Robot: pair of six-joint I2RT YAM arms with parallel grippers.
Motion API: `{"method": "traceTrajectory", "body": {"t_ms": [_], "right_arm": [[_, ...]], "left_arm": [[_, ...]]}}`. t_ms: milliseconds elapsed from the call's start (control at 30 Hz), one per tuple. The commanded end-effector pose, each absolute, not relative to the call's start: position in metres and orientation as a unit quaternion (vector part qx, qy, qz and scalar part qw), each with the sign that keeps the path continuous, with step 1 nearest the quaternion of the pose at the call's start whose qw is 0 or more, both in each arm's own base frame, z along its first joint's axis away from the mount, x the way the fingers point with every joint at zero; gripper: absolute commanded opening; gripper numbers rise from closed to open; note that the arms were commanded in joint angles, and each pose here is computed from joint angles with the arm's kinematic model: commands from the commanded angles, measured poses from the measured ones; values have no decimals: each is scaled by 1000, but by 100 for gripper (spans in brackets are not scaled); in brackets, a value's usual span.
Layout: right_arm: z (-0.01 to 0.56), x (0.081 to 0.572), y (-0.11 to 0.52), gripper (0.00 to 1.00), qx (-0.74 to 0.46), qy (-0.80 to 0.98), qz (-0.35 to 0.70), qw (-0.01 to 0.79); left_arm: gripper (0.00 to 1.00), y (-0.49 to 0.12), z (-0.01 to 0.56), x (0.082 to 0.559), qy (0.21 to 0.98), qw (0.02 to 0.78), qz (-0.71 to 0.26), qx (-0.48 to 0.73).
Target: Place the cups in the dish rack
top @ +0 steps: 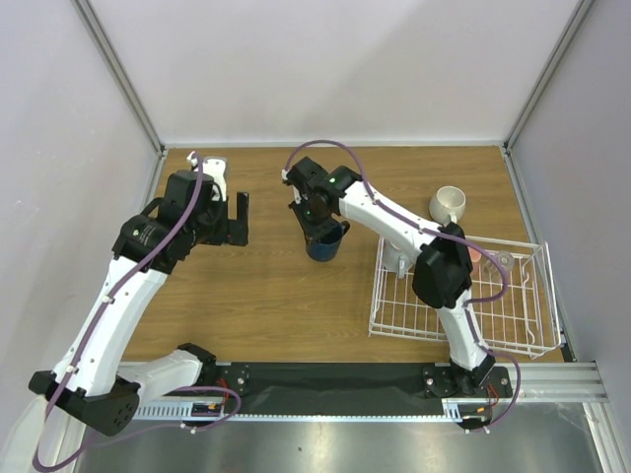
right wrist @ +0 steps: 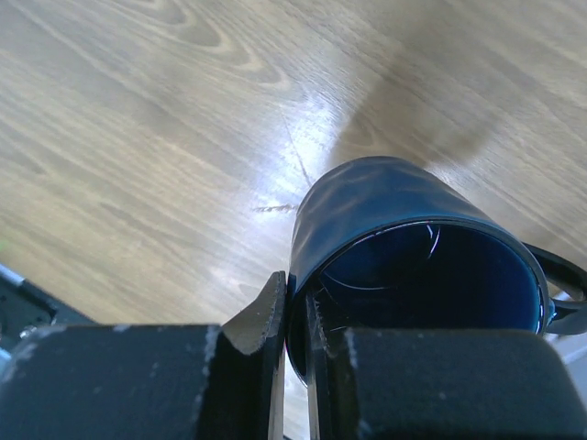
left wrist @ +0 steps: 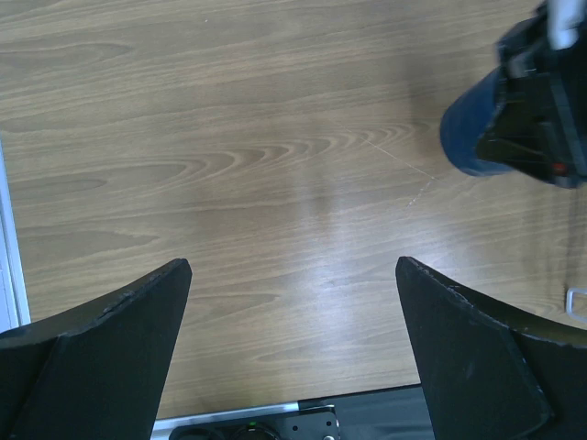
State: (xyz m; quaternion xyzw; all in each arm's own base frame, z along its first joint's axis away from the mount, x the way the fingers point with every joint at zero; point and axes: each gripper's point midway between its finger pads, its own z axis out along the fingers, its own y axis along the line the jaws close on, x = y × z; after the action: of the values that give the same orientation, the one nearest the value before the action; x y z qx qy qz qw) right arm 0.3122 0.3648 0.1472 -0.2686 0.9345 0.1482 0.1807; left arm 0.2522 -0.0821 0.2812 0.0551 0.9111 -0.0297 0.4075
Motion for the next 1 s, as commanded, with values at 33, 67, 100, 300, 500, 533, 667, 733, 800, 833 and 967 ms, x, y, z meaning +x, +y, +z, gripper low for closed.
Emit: {"method": "traceTrajectory", "body": {"t_ms": [33,67,100,300,500,533,667,733,800,833,967], "right_arm": [[128,317,376,0,-272,935,133,186],[125,317,376,0,-268,937,129,184],[123,315,377,1,-268,938,126,183],[106,311,372,4,-265,944,83,176],[98,302,375,23,-271,945,74,167],[98,302,375,27,-268,946,75,165],[99,297,380,44,-269,946,93,159],[107,296,379,46,-261,946,94,167],[123,297,378,50,-253,946,98,180],[131,298,376,53,-247,946,98,187],[192,304,368,64,-207,942,132,229]], "left_arm": [[100,-85,294,250,904,423,-51,48],[100,-86,295,250,903,424,-56,47],[100,-87,296,249,902,424,-59,47],[100,-90,296,245,902,423,-72,49],[100,-90,297,238,901,424,-79,51],[100,-90,297,237,901,423,-81,51],[100,-92,299,230,899,425,-94,53],[100,-93,300,228,898,425,-100,51],[100,-93,301,225,898,425,-105,47],[100,-93,301,224,897,426,-106,45],[100,-97,301,222,896,425,-126,24]]}}
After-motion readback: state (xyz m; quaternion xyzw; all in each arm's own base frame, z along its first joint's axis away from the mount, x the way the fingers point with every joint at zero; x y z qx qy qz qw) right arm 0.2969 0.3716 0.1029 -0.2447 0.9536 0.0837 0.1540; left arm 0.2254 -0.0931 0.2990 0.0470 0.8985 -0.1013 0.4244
